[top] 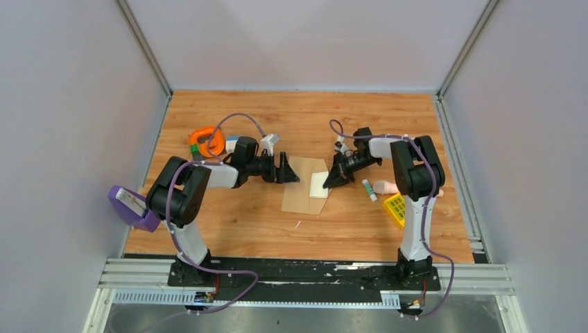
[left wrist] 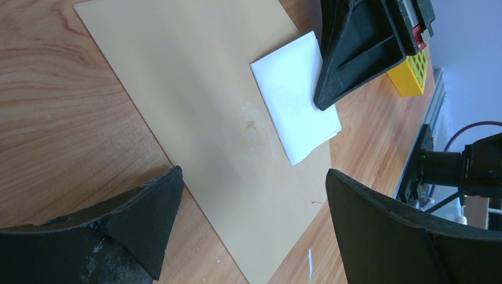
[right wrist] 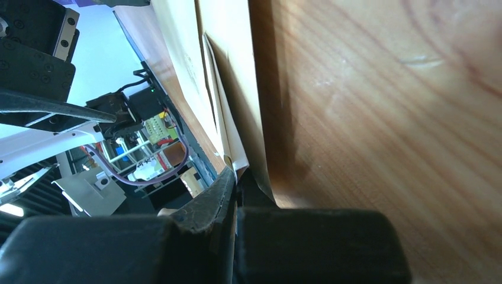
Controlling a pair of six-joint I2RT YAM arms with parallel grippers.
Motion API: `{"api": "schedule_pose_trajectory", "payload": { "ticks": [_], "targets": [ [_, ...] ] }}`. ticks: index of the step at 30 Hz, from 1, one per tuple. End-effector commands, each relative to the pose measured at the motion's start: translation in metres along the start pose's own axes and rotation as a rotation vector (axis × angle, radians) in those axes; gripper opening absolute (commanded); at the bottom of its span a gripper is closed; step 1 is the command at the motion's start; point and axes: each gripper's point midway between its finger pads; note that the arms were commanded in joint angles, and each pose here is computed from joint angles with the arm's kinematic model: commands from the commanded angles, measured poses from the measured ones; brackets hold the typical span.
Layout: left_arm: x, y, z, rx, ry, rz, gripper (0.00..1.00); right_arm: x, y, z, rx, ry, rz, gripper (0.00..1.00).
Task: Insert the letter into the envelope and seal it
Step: Place the letter in the envelope.
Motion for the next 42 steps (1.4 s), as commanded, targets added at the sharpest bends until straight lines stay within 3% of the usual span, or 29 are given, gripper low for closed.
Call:
{"api": "schedule_pose_trajectory", "payload": {
  "ticks": [1, 42],
  "targets": [
    [0.0082, -0.0016, -0.0201, 0.054, 0.058, 0.039, 1.00, 0.0064, -0.0013, 0.0081, -0.002, 0.029, 0.016, 0.00],
    [0.0061, -0.0023, -0.0192, 0.051, 0.062, 0.026, 1.00, 0.0107, -0.0097, 0.0113, 0.020, 0.046, 0.020, 0.00]
  ]
}}
Point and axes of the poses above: each gripper's point midway between its finger pads, its own y axis back along the fingers, its own x axis along the line the jaws close on, z = x × y, and after that the axes turned 6 degrees about -y, right-handed
